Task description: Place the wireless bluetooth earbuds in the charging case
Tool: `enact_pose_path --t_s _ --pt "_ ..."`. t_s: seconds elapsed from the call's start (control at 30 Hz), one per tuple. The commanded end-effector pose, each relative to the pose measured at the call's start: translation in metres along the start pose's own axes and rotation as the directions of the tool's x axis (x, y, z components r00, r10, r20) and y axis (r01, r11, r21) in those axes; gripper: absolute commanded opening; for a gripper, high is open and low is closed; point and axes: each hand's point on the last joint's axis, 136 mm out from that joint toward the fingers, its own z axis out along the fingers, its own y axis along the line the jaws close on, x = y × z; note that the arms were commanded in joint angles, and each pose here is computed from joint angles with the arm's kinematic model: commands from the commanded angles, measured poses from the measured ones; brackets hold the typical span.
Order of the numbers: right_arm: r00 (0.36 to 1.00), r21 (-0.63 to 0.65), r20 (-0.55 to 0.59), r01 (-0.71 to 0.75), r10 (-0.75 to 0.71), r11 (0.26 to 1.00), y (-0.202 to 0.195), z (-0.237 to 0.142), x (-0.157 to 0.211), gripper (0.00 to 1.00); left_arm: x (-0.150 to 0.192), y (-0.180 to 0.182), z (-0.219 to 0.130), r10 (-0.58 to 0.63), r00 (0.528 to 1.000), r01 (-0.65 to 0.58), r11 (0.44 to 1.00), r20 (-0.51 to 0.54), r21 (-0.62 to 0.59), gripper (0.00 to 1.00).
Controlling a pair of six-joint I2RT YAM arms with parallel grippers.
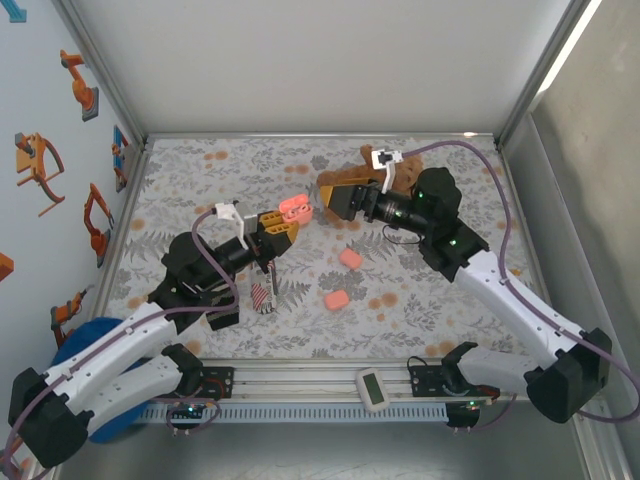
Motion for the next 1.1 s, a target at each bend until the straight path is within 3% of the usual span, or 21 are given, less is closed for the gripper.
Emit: enact_pose_path --t_s 0.0,0.4,1.07 --pt "1.000 -0.074 -0.011 0.003 -0.003 0.997 0.014 0.003 -0.001 1.00 -0.012 -0.009 0.001 -0.009 0.998 0.006 0.999 0.056 0.053 0.00" --pt "0.992 -0.160 -0.129 -0.018 -0.002 0.987 0.031 0.031 0.023 0.95 -0.014 -0.009 0.008 -0.034 0.997 0.029 0.996 0.064 0.083 0.00" --pt "0.991 -0.240 -0.106 0.057 -0.084 0.969 0.064 0.021 0.012 0.84 -0.003 0.002 0.012 -0.056 0.998 0.055 0.998 0.029 0.040 0.00"
